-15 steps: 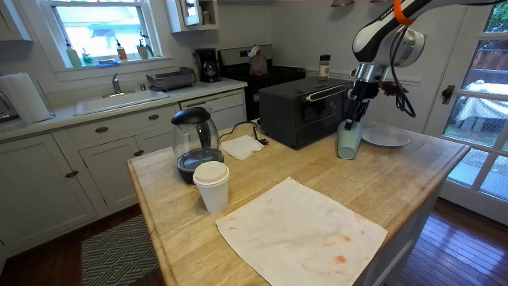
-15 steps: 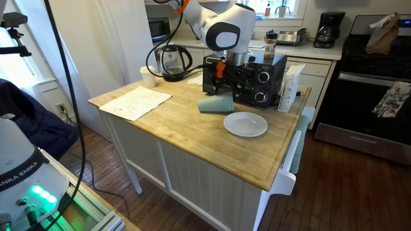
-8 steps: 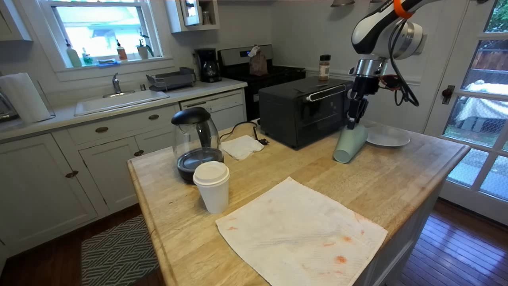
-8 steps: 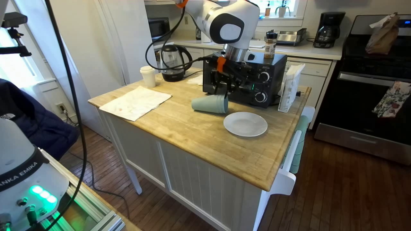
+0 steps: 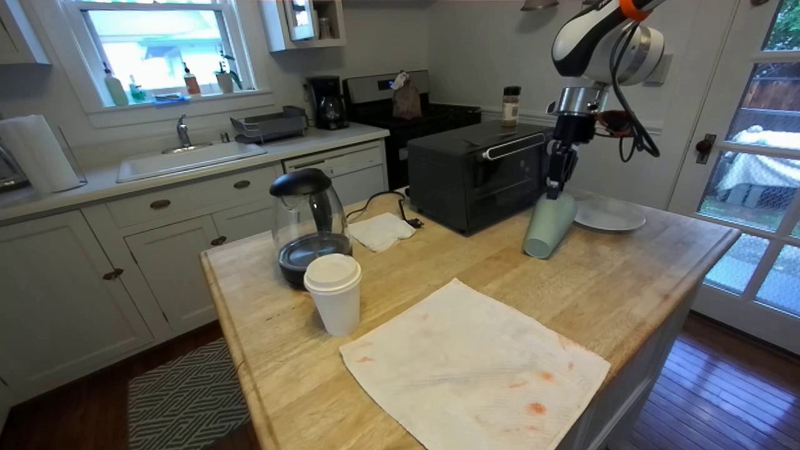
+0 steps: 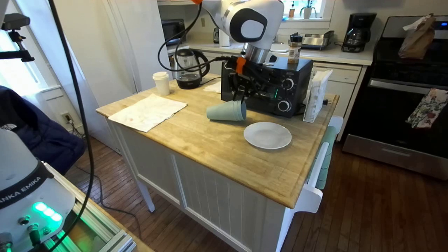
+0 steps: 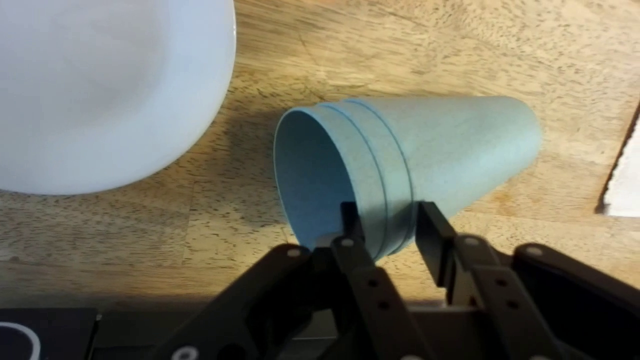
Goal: Stack the blue cups
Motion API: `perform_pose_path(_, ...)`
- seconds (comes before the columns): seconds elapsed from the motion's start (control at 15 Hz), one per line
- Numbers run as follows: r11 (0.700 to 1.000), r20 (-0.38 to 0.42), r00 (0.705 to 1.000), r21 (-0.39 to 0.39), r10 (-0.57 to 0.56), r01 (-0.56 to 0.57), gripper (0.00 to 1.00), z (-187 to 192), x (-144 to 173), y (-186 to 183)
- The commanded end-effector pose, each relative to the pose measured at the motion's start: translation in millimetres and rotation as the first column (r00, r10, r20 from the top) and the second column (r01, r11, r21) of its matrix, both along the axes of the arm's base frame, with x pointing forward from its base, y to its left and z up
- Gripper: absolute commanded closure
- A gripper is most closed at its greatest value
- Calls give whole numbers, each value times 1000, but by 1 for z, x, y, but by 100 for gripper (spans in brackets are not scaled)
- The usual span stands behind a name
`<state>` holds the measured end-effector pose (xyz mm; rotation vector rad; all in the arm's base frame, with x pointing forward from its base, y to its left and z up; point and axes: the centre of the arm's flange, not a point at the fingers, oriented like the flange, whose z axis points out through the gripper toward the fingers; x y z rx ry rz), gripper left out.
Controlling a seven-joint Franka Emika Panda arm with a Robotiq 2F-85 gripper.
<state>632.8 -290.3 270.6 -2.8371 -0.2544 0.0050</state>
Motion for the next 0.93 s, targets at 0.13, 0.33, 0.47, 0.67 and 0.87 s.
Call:
perform_pose_path(0.13, 1000, -4, 1000, -1, -21, 21, 97, 18, -1, 22)
perform_pose_path(0.33, 999, 8, 999, -21, -33, 33, 96, 31, -4, 38)
perform_pose_path(0.47, 999, 9, 999, -31, -38, 39, 97, 38, -2, 47)
perform_pose_path(0.67, 998, 15, 999, -38, -49, 50, 96, 45, -3, 61)
perform_pose_path(0.87, 996, 27, 998, -59, -64, 66, 97, 51, -10, 74)
